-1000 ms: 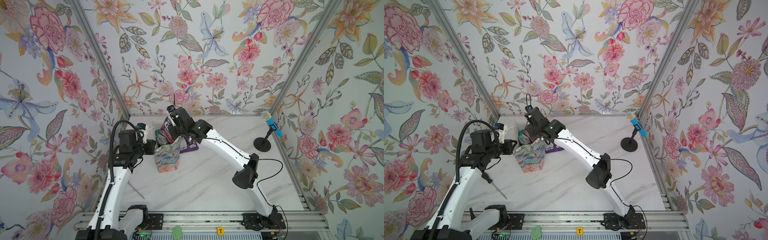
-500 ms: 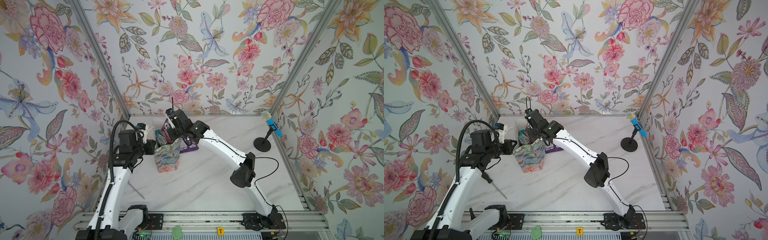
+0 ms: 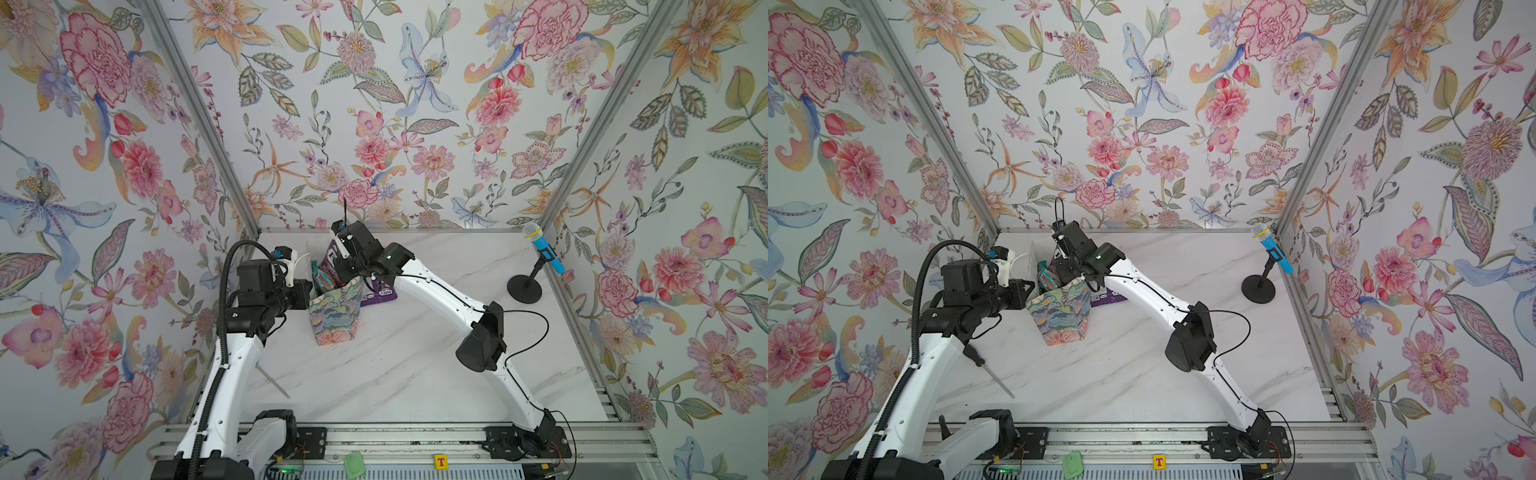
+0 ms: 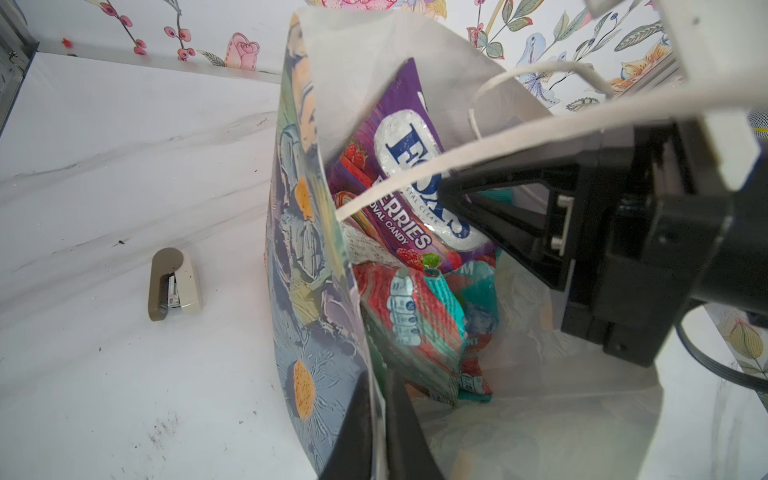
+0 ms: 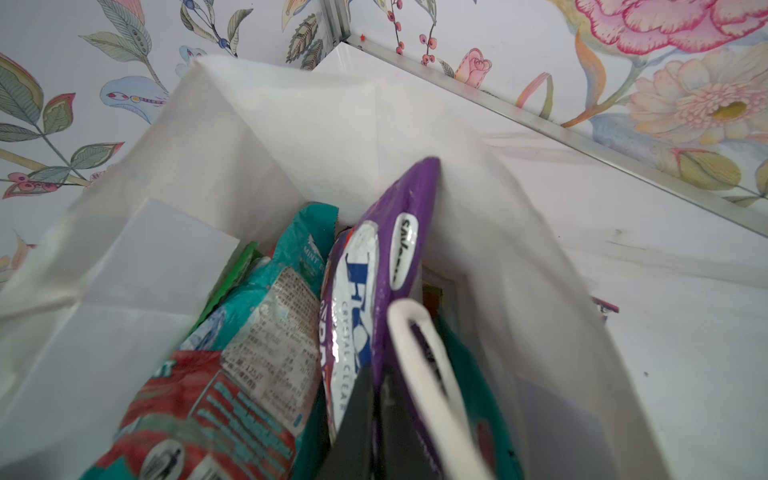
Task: Place the snacks into the paper bag
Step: 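Open the right gripper and raise it out of the bag, then move the right gripper down to the purple Fox's packet on the table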
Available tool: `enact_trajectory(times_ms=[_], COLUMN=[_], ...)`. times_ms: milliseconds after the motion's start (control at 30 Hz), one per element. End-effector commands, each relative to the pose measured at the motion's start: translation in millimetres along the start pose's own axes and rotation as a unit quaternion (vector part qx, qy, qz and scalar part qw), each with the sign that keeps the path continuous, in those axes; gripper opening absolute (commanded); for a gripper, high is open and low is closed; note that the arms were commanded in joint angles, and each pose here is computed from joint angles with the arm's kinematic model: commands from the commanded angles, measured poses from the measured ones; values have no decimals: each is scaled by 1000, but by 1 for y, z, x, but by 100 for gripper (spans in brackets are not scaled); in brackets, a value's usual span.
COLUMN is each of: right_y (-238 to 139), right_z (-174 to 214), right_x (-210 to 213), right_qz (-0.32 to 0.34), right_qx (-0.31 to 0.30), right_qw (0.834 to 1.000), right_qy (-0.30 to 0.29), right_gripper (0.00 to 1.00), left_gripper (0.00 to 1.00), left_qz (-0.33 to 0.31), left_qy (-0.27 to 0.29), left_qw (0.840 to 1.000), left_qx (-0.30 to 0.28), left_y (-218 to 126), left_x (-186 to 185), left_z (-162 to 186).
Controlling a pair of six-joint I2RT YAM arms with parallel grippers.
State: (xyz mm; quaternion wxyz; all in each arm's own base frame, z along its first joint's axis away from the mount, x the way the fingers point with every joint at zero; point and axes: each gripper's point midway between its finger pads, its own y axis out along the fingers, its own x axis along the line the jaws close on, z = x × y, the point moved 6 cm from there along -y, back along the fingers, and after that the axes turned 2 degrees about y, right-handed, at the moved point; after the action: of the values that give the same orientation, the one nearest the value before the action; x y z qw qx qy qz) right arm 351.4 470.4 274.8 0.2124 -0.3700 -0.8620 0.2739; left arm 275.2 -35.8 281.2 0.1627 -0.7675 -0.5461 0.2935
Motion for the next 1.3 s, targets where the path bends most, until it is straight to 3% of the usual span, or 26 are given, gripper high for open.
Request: enact_trajectory(times_ms=[0, 133, 300, 433, 633, 767, 1000, 1267], right_y=[1, -48, -118, -154, -178, -167, -114, -47], right_z=[15, -25, -63, -71, -56, -24, 68, 127], right_x=[1, 4, 6, 1, -23, -60, -125, -181], right_qz=[-15, -49, -63, -68, -51, -23, -18, 0], right_qx=[42, -15, -94, -130, -168, -154, -75, 13], right_qw=[999, 999, 994, 989, 984, 984, 975, 961], right_qy=[6, 15, 8, 9, 37, 88, 210, 275], right_gripper=[24, 41, 49, 51, 61, 64, 64, 61], left_gripper=[9, 9, 9, 9, 9, 9, 9, 9], left_qz=[-2, -3, -3, -3, -3, -6, -8, -9], left_qy=[-7, -7, -8, -8, -9, -9, -11, -14], left_qw=[1000, 1000, 1000, 1000, 1000, 1000, 1000, 1000], left_qx=[27, 27, 26, 27, 26, 23, 22, 23], left_y=[4, 4, 3, 4, 3, 2, 2, 1], left_x=[4, 5, 5, 5, 5, 5, 6, 5], left_z=[14, 14, 14, 14, 13, 12, 9, 9])
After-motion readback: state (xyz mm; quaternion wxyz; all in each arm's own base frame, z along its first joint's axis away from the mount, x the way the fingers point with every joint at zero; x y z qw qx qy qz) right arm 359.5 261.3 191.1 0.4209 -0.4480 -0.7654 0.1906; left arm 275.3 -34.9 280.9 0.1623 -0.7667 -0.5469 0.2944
